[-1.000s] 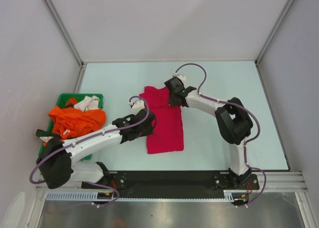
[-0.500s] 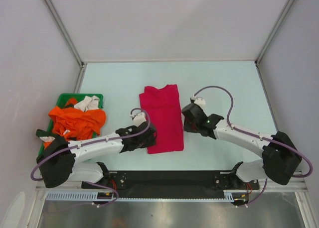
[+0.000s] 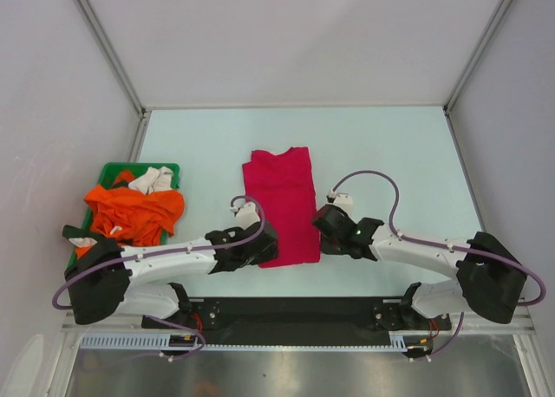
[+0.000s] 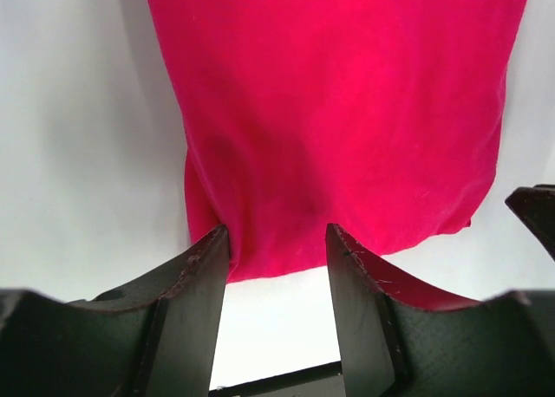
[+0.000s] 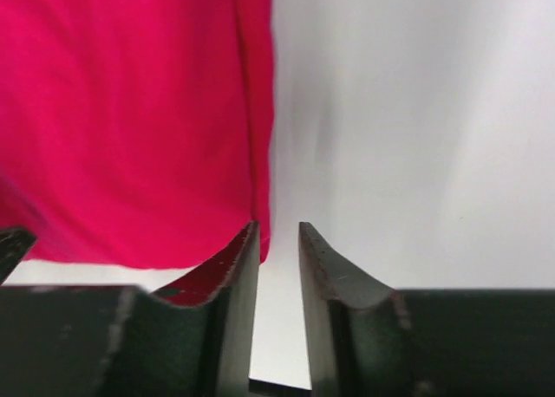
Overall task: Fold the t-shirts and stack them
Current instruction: Grab one side of the 2/3 rectangular tshirt with both arms
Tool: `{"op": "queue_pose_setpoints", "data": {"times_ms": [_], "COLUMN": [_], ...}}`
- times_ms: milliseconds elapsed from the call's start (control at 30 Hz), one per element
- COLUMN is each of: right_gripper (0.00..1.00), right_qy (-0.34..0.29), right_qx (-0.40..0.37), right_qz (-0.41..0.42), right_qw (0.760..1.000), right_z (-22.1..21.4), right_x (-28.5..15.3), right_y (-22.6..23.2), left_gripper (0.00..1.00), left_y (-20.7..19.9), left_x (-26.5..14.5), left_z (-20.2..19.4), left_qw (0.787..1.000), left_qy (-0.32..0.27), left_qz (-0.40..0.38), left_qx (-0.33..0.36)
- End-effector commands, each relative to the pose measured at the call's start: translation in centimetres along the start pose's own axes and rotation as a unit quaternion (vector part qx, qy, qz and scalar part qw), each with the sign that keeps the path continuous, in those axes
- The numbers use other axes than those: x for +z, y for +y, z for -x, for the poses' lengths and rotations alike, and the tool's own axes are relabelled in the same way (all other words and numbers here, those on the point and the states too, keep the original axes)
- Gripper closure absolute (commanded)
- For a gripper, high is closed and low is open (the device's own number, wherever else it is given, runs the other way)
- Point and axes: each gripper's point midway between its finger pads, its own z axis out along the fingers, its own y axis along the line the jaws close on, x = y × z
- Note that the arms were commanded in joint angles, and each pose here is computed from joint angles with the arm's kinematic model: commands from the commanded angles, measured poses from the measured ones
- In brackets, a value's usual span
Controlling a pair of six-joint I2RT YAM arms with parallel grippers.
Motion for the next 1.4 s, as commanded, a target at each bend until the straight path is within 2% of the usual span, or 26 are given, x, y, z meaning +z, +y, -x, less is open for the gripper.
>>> {"op": "queue_pose_setpoints", "data": {"times_ms": [0,133,467,1367], "right_gripper": [0.66,0.61,0.62,0.57], "right_qy": [-0.019,-0.012,0.008,0.004], "right_qx": [0.018,0.019,0.009,-0.014], "right_qz": [0.021,0.026,0.024,0.035], "right_qw": [0.999,0.999,1.0,0.999], "right_z": [0.7,-0.2,-3.0,-3.0], "right_x": [-1.7,-2.5,-1.0,0.9], "right_y": [1.0,0.6,0.2,2.7], "left_gripper": [0.46,0.45,0.4,0.35], "left_y": [-1.5,-1.7,-1.8,-0.2], "left_x": [-0.4,-0.4,-0.4,-1.0], "left_z": [0.7,0.4,-1.2,-1.8], "left_qw": [0.999,1.0,1.0,0.999], "left_qy": [-0.017,-0.015,0.007,0.006], "left_qz": [-0.013,-0.007,0.005,0.026], "left_qx": [-0.026,-0.025,-0.025,-0.027]}}
